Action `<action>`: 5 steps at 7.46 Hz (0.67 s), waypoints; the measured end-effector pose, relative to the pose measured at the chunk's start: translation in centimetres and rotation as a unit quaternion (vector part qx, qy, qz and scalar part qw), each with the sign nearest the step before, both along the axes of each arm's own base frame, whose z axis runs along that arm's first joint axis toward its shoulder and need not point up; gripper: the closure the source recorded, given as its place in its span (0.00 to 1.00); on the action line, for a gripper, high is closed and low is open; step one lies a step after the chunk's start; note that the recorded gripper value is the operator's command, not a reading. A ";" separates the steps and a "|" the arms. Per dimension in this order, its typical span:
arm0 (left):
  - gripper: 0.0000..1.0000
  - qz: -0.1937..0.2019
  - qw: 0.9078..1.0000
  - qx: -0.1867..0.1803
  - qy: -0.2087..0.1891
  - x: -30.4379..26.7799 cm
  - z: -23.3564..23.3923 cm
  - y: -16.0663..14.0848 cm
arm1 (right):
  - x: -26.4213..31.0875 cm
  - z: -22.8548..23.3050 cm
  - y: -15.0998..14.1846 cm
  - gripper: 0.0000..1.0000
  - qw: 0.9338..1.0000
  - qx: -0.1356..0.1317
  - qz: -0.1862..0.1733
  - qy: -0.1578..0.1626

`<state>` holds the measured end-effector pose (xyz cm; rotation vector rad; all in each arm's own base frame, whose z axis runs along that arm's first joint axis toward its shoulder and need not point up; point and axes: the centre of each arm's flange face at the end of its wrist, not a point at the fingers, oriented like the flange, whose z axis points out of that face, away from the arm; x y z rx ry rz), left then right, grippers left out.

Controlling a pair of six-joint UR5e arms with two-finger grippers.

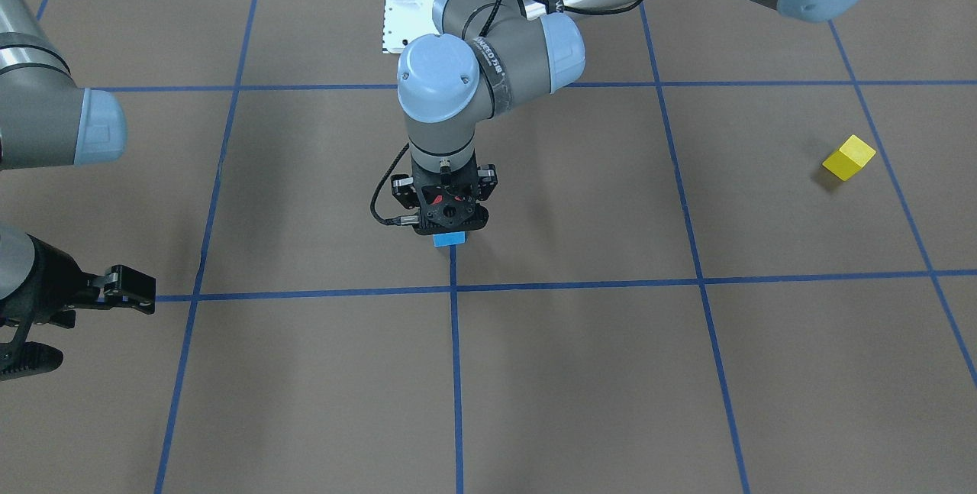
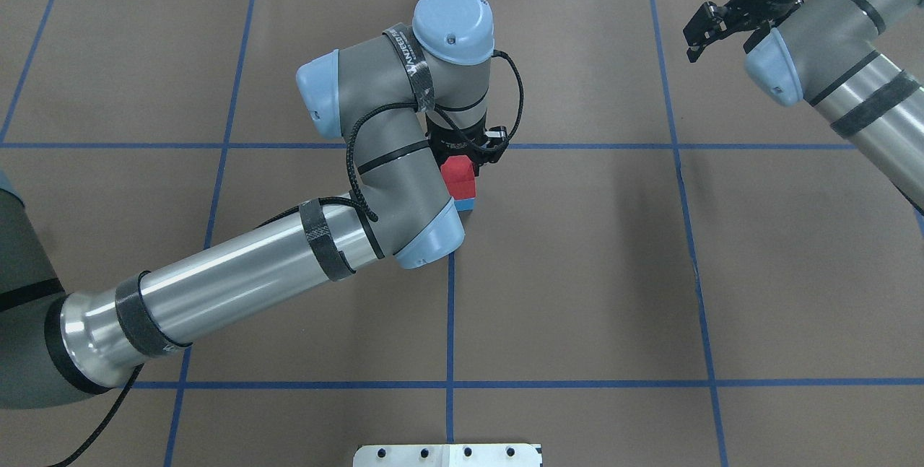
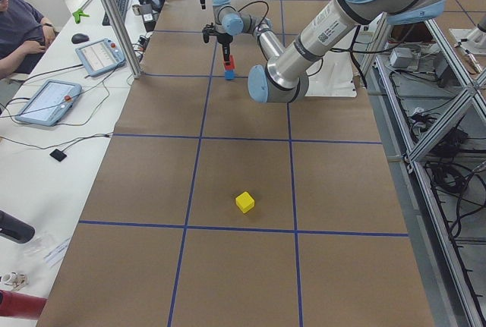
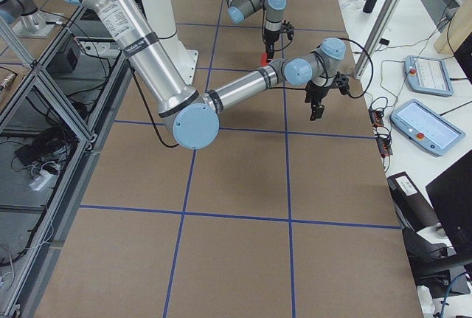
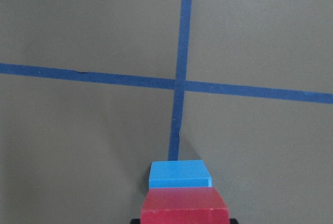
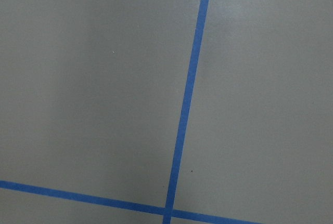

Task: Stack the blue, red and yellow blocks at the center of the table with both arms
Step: 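Open the left gripper and move it back toward the yellow block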

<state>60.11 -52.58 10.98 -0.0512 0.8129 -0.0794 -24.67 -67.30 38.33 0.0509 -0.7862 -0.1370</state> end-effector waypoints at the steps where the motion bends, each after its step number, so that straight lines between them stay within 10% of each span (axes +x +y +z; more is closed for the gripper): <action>1: 0.01 -0.001 1.000 0.000 0.001 -0.2 -0.2 0.0 | 0.1 0.0 0.0 0.00 1.000 -0.001 0.000 0.000; 5: 0.01 -0.007 1.000 -0.006 0.017 -4.1 -1.2 -1.0 | 0.3 0.0 -0.1 0.00 1.000 -0.002 0.001 -0.004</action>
